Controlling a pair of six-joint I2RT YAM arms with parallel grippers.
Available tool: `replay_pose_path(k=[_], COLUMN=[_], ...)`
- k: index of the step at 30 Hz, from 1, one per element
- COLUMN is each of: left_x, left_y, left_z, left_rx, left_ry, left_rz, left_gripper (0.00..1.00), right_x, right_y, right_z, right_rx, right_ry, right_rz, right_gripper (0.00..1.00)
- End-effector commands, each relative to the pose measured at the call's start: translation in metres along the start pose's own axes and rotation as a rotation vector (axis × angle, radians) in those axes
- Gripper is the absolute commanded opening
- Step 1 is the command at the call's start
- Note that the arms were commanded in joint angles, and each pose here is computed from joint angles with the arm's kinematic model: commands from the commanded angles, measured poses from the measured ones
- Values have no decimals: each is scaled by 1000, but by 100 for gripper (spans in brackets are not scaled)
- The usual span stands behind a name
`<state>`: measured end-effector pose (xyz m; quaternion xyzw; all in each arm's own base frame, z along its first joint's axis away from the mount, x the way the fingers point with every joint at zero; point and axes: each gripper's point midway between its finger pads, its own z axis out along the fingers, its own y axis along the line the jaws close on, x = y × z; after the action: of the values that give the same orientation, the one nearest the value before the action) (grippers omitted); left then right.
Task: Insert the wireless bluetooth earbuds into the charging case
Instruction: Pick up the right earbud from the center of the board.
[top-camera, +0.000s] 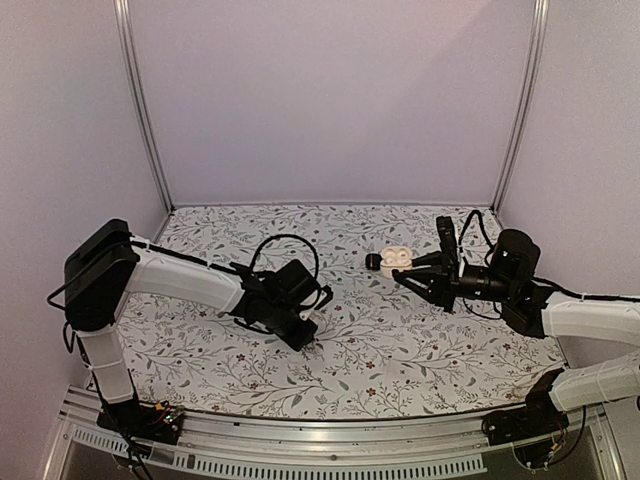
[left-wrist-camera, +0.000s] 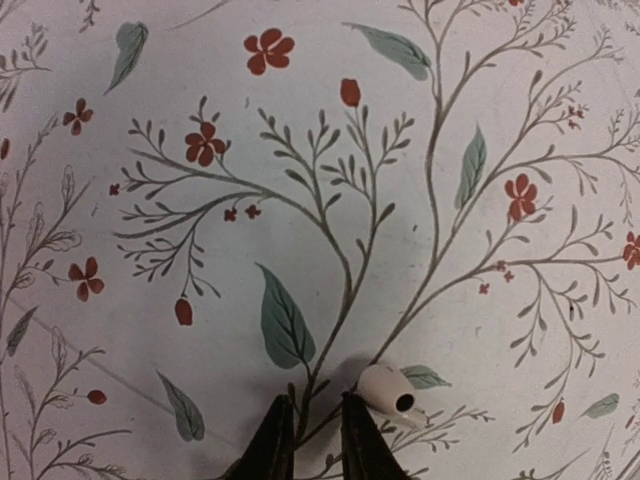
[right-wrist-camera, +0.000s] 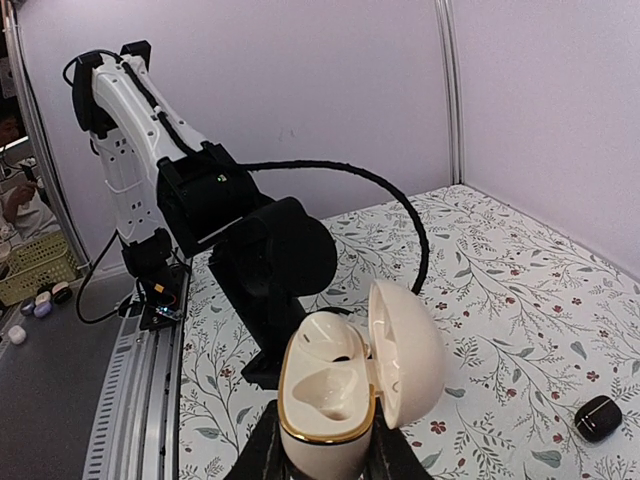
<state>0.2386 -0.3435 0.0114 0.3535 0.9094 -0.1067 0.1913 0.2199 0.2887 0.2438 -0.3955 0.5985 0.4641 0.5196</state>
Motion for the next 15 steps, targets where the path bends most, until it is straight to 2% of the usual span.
replay_pose_path(k=[1, 8, 15], left_x=[-22, -38, -38], left_y=[-13, -20, -35], left_z=[-14, -40, -42], left_rx=[58, 115, 172], left_ry=[-86, -131, -69], left_rz=[33, 46, 58], left_gripper=[18, 24, 40], right_x=[-1, -1, -1], right_y=[-1, -1, -2], right_z=[-4, -4, -5], right_rx=[14, 17, 28], right_ry=[-5, -4, 1], right_rz=[-14, -13, -12], right_gripper=[0, 0, 0])
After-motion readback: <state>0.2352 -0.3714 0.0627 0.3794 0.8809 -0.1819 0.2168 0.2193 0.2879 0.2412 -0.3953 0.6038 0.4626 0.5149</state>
